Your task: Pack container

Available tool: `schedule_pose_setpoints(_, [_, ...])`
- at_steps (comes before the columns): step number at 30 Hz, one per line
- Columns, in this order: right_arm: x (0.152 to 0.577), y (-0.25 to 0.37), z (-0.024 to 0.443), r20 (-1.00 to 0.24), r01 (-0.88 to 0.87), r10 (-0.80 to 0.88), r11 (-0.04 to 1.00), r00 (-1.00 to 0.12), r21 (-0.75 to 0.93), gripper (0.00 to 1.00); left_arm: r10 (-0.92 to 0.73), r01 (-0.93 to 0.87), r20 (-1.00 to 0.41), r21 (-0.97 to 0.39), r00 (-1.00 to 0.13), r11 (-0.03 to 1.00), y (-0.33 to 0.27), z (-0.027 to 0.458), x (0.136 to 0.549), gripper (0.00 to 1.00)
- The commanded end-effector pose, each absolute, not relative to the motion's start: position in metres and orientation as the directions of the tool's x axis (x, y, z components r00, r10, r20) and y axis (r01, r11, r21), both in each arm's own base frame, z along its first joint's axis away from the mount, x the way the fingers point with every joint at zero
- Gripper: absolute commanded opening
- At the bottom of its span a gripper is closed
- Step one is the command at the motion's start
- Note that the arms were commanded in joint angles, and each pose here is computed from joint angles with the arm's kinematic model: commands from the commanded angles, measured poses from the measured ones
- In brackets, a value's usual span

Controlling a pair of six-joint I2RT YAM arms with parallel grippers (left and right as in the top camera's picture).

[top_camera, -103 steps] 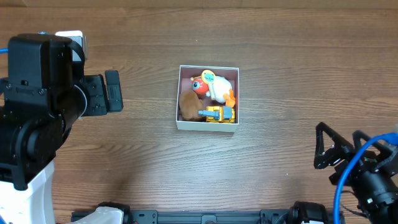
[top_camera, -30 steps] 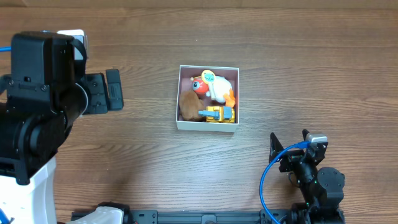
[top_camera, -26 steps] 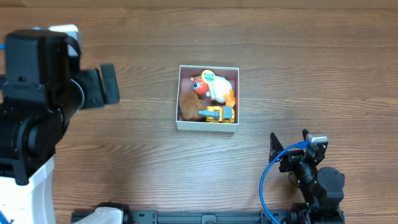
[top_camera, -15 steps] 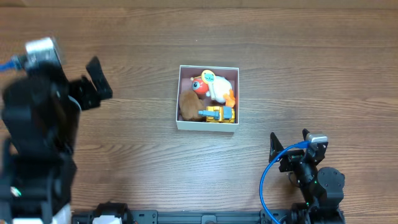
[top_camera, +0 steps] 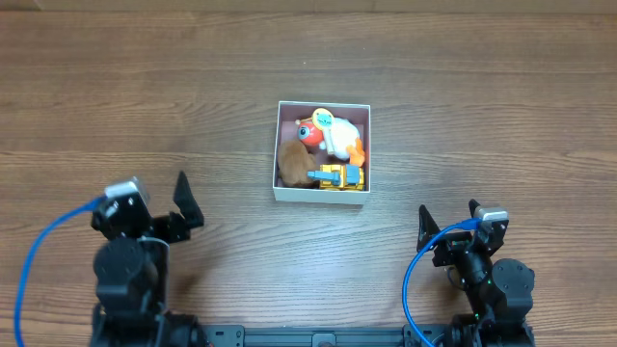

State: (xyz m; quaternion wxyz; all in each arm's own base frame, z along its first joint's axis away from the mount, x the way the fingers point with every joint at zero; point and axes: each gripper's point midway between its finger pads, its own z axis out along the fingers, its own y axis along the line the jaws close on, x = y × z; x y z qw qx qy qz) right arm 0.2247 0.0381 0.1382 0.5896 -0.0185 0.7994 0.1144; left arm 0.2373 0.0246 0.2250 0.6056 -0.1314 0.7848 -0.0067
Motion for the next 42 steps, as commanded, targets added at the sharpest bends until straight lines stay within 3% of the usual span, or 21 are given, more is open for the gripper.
schedule_pose_setpoints(1, [0.225, 0.038, 0.138, -0.951, -0.164, 0.098, 0.975, -0.294, 0.151, 1.00, -0.235, -0.198, -0.952, -0.197, -0.194, 0.960, 0.025, 0.195, 0.232, 1.00])
schedule_pose_setpoints(12, [0.225, 0.038, 0.138, -0.951, -0.164, 0.098, 0.975, -0.294, 0.151, 1.00, -0.263, -0.203, -0.947, -0.224, -0.187, 0.953, 0.025, 0.143, 0.230, 1.00])
schedule_pose_setpoints(42, [0.225, 0.038, 0.138, -0.951, -0.164, 0.098, 0.975, -0.294, 0.151, 1.00, -0.262, -0.194, -0.950, -0.229, -0.168, 0.954, 0.025, 0.144, 0.233, 1.00])
